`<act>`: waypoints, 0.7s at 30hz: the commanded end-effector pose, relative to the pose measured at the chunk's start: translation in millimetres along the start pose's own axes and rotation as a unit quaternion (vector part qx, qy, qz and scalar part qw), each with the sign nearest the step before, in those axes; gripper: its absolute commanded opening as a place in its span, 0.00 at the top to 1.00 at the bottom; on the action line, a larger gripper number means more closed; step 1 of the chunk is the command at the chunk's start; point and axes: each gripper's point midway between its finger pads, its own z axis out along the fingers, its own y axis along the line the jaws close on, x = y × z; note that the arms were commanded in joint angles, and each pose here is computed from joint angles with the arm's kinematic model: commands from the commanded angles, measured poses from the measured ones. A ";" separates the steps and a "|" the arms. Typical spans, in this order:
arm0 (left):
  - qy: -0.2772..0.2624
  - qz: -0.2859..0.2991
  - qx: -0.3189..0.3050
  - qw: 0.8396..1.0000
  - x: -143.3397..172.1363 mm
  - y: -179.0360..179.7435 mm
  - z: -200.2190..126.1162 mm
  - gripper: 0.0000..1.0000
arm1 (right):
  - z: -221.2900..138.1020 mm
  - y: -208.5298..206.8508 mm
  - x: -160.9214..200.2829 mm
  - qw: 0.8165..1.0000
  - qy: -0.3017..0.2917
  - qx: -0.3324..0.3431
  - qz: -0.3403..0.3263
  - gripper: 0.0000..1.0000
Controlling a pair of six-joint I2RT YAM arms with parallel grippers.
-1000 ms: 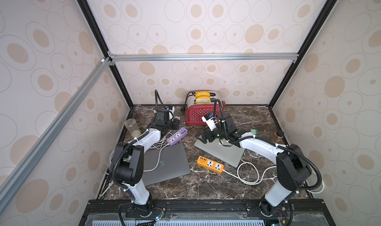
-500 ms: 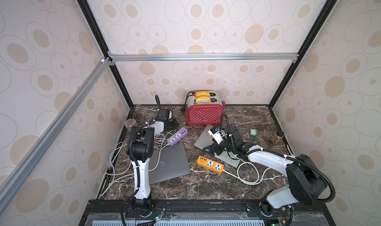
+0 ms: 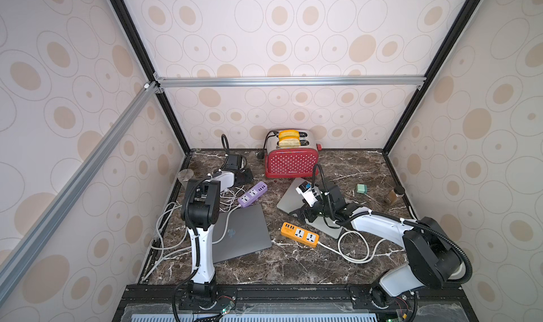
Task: Unplug the laptop charger
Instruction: Place the plug at the center of the board.
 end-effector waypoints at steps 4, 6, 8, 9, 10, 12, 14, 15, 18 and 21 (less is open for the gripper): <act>0.006 0.009 -0.031 0.999 2.4 10.5 -7.3 0.54 | 2.2 5.5 -10.8 1.000 -0.012 -0.014 -0.005 0.00; 0.001 0.011 -0.036 0.999 -0.4 10.7 -10.6 0.54 | 1.1 5.9 -10.6 1.000 -0.012 -0.013 -0.005 0.00; -0.004 0.015 -0.040 0.999 -3.7 10.3 -14.6 0.54 | 0.7 5.9 -9.7 1.000 -0.010 -0.013 -0.004 0.00; -0.007 0.017 -0.041 0.999 -5.5 10.2 -16.6 0.54 | 0.2 5.6 -10.2 1.000 -0.010 -0.012 -0.005 0.00; -0.010 0.019 -0.041 0.999 -6.7 9.4 -18.7 0.54 | 0.2 6.0 -9.9 1.000 -0.010 -0.012 -0.004 0.00; -0.021 0.024 -0.034 0.999 -11.6 5.3 -24.6 0.54 | -0.4 5.9 -9.6 1.000 -0.010 -0.012 -0.003 0.00; -0.032 0.027 -0.024 0.999 -16.3 0.0 -30.6 0.54 | 0.7 5.8 -7.9 1.000 -0.007 -0.013 -0.002 0.00; -0.037 0.029 -0.021 0.999 -18.7 -2.3 -33.5 0.54 | 1.0 6.3 -8.4 1.000 -0.008 -0.014 -0.001 0.00; -0.043 0.035 -0.014 0.998 -24.3 -7.0 -37.3 0.54 | 2.1 7.0 -6.4 1.000 -0.006 -0.017 0.001 0.00; -0.048 0.038 -0.007 0.998 -29.5 -11.8 -38.3 0.54 | 2.6 7.3 -6.5 1.000 -0.006 -0.018 0.003 0.00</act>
